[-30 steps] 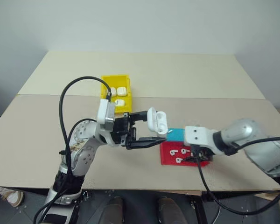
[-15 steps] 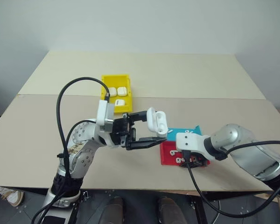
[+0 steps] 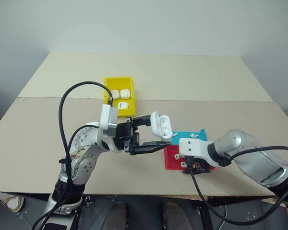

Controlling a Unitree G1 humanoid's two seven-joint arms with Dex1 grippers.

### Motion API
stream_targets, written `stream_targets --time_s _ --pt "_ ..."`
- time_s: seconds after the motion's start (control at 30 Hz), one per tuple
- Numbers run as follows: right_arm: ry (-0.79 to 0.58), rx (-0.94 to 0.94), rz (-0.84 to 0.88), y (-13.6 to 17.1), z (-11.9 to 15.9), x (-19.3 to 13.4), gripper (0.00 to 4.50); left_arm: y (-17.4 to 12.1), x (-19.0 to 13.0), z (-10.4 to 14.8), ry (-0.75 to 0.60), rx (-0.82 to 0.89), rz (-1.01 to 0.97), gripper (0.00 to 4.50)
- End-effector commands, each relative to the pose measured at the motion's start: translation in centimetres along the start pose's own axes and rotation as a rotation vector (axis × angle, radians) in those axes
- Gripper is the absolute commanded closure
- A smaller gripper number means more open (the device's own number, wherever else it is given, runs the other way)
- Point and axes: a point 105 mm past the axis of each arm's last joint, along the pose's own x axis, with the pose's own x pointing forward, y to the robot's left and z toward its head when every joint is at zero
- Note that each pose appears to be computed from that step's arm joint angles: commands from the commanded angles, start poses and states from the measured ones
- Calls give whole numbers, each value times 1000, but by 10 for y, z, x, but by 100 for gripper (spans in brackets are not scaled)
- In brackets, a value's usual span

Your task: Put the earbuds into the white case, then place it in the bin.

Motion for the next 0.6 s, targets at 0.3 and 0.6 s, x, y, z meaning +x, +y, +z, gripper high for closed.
stream_targets --time_s 0.3,0.6 --pt "2 -6 -11 -1 0 -1 152 -7 4 8 -12 18 -28 174" --pt "2 -4 -7 3 -1 0 318 -7 4 9 -14 18 -28 174"
